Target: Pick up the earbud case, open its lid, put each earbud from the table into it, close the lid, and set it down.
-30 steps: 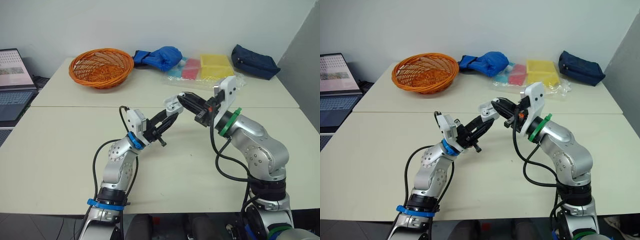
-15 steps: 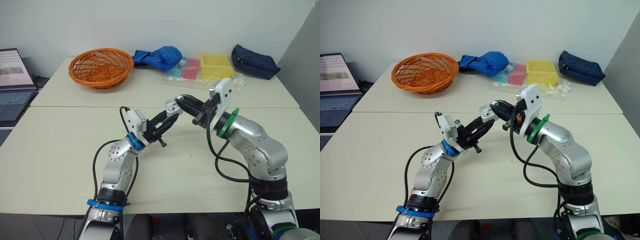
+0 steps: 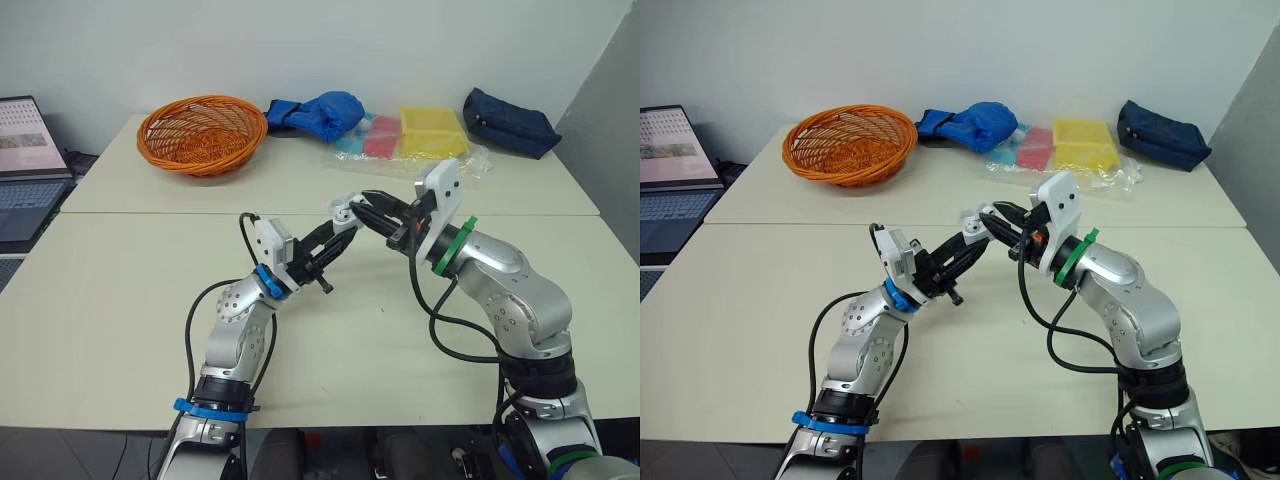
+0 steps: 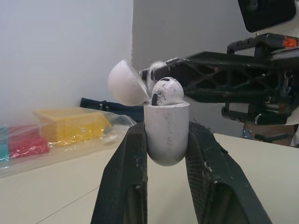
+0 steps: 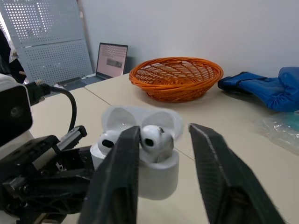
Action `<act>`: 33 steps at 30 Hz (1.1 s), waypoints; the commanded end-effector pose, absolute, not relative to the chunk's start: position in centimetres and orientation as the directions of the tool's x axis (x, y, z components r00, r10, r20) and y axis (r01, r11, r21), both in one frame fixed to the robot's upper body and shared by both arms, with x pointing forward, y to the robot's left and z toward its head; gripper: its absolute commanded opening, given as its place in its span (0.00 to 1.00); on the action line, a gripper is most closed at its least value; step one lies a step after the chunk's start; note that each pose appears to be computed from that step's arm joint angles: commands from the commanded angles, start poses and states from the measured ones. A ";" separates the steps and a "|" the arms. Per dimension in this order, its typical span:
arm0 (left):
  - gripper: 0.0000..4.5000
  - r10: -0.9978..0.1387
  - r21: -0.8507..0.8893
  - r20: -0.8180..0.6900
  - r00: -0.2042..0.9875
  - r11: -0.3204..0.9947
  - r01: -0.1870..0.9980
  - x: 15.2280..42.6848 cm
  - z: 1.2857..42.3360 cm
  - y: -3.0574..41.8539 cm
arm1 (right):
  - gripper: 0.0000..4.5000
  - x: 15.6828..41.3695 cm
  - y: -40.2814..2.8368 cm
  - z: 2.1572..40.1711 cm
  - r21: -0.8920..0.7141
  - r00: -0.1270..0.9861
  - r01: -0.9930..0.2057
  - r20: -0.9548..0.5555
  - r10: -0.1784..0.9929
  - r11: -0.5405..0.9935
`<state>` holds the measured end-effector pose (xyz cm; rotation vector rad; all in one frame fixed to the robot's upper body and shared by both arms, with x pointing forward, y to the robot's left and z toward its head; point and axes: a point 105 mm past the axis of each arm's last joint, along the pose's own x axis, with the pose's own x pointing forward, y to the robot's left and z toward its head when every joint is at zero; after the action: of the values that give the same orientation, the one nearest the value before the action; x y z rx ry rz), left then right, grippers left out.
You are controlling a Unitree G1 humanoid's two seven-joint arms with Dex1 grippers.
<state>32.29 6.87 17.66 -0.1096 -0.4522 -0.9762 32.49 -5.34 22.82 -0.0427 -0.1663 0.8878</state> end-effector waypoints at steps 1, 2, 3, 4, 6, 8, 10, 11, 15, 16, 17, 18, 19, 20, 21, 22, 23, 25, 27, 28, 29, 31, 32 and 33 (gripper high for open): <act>0.17 -0.768 0.158 0.466 0.439 0.560 0.813 31.7 19.5 6.8 | 0.45 32.3 -5.5 23.8 -0.134 0.613 -0.763 0.160 0.774 0.632; 0.17 -0.769 0.157 0.466 0.438 0.559 0.814 31.6 19.5 6.8 | 0.45 32.3 -5.6 23.9 -0.133 0.613 -0.763 0.165 0.773 0.633; 0.17 -0.769 0.157 0.465 0.438 0.559 0.814 31.6 19.5 6.8 | 0.45 32.3 -5.6 23.9 -0.132 0.613 -0.762 0.168 0.772 0.634; 0.17 -0.770 0.157 0.464 0.438 0.558 0.815 31.6 19.5 6.8 | 0.45 32.3 -5.7 24.3 -0.123 0.610 -0.764 0.185 0.771 0.633; 0.17 -0.770 0.157 0.464 0.438 0.558 0.815 31.7 19.5 6.8 | 0.45 31.7 -5.9 25.3 -0.086 0.579 -0.787 0.237 0.780 0.611; 0.17 -0.771 0.158 0.462 0.437 0.557 0.815 31.6 19.5 6.8 | 0.45 31.0 -6.2 26.2 -0.046 0.539 -0.820 0.275 0.796 0.571; 0.17 -0.772 0.159 0.461 0.437 0.556 0.816 31.6 19.5 6.8 | 0.45 30.6 -6.4 26.7 -0.022 0.515 -0.839 0.289 0.807 0.543; 0.17 -0.773 0.158 0.460 0.437 0.556 0.816 31.6 19.5 6.8 | 0.45 30.4 -6.6 27.2 -0.021 0.503 -0.846 0.297 0.812 0.532; 0.17 -0.778 0.160 0.452 0.436 0.551 0.819 31.7 19.4 6.9 | 0.45 30.4 -8.0 28.7 -0.045 0.489 -0.855 0.267 0.831 0.517; 0.17 -0.787 0.163 0.445 0.427 0.541 0.825 31.6 19.2 6.9 | 0.45 30.7 -8.7 28.7 -0.069 0.486 -0.857 0.221 0.845 0.511; 0.17 -0.794 0.165 0.439 0.420 0.531 0.831 31.5 19.1 6.8 | 0.45 31.3 -9.5 28.3 -0.088 0.501 -0.851 0.156 0.851 0.517; 0.17 -0.799 0.166 0.435 0.415 0.524 0.836 31.5 19.0 6.8 | 0.45 31.8 -10.2 28.1 -0.099 0.511 -0.848 0.111 0.852 0.521; 0.17 -0.806 0.166 0.429 0.408 0.515 0.841 31.5 18.9 6.7 | 0.41 32.1 -10.8 27.5 -0.106 0.505 -0.855 0.053 0.862 0.508; 0.17 -0.810 0.166 0.426 0.404 0.509 0.844 31.5 18.9 6.7 | 0.36 32.3 -11.1 27.1 -0.108 0.499 -0.861 0.016 0.867 0.497; 0.17 -0.815 0.170 0.421 0.397 0.501 0.848 31.5 18.9 6.8 | 0.31 32.9 -11.5 26.3 -0.139 0.507 -0.857 -0.046 0.861 0.497; 0.17 -0.823 0.179 0.416 0.387 0.492 0.852 31.4 18.9 6.8 | 0.24 33.5 -11.9 25.7 -0.149 0.505 -0.859 -0.098 0.858 0.489; 0.17 -0.828 0.186 0.413 0.380 0.485 0.854 31.4 18.9 6.8 | 0.16 33.9 -12.0 25.3 -0.155 0.504 -0.861 -0.128 0.854 0.485; 0.17 -0.842 0.199 0.407 0.355 0.461 0.865 31.1 18.9 6.6 | 0.01 35.3 -12.2 24.5 -0.141 0.530 -0.847 -0.167 0.831 0.512; 0.17 -0.851 0.209 0.402 0.336 0.443 0.872 30.9 19.0 6.4 | 0.01 36.2 -11.9 24.0 -0.137 0.544 -0.839 -0.196 0.816 0.526; 0.17 -0.858 0.221 0.398 0.325 0.434 0.874 30.7 19.0 6.2 | 0.01 36.5 -11.3 24.1 -0.140 0.541 -0.841 -0.192 0.819 0.522; 0.17 -0.861 0.228 0.396 0.318 0.428 0.875 30.7 19.0 6.0 | 0.01 36.9 -10.5 24.4 -0.130 0.534 -0.845 -0.182 0.826 0.518; 0.17 -0.862 0.230 0.396 0.316 0.426 0.875 30.7 19.1 5.9 | 0.01 37.2 -9.4 24.9 -0.117 0.523 -0.852 -0.164 0.836 0.510; 0.17 -0.862 0.228 0.397 0.317 0.427 0.875 30.7 19.1 5.9 | 0.01 37.4 -8.8 25.3 -0.110 0.517 -0.856 -0.151 0.843 0.505; 0.17 -0.862 0.228 0.396 0.316 0.426 0.876 30.7 19.0 6.0 | 0.01 37.2 -8.1 25.4 -0.111 0.494 -0.869 -0.153 0.856 0.482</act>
<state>31.14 6.21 17.76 -0.0527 -0.4439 -1.1246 37.40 -8.52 23.86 -0.1566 0.1277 1.0405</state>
